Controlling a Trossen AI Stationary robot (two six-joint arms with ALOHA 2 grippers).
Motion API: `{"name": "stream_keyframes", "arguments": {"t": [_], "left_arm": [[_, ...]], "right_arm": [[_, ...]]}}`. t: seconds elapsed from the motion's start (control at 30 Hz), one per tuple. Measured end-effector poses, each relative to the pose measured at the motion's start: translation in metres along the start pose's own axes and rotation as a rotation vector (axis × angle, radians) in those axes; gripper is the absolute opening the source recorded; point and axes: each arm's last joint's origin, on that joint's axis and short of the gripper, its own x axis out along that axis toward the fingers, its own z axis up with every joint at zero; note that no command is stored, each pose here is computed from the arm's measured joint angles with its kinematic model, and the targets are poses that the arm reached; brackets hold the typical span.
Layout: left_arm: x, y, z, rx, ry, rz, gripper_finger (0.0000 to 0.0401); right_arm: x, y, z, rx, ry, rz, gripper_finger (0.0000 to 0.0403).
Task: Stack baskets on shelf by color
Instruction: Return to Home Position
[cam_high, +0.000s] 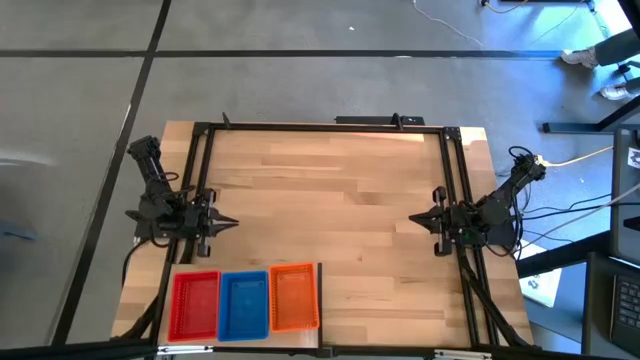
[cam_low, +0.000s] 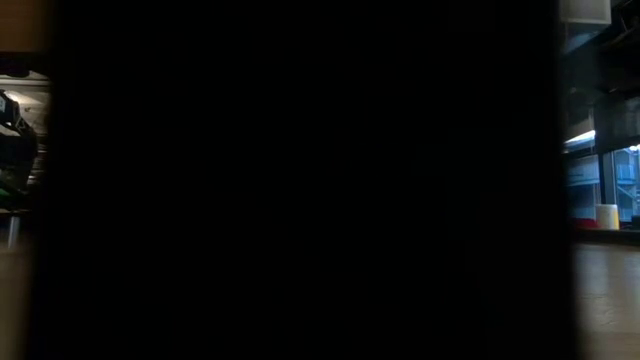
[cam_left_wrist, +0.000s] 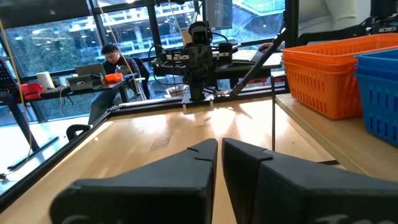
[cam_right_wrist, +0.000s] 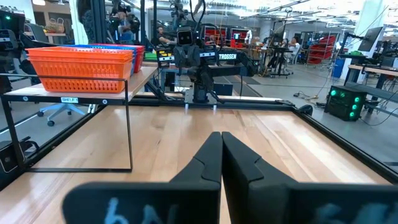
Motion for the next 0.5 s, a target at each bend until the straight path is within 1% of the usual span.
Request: {"name": "stream_keyframes", "arguments": {"t": [0.33,0.5], "left_arm": [[0.0000,0.0000,0.0000,0.000,0.000,0.000,0.0002],[0.0000,0.0000,0.0000,0.000,0.000,0.000,0.0003]], "right_arm": [[0.0000,0.0000,0.0000,0.000,0.000,0.000,0.0001],[0.0000,0.0000,0.0001,0.000,0.000,0.000,0.0001]]}}
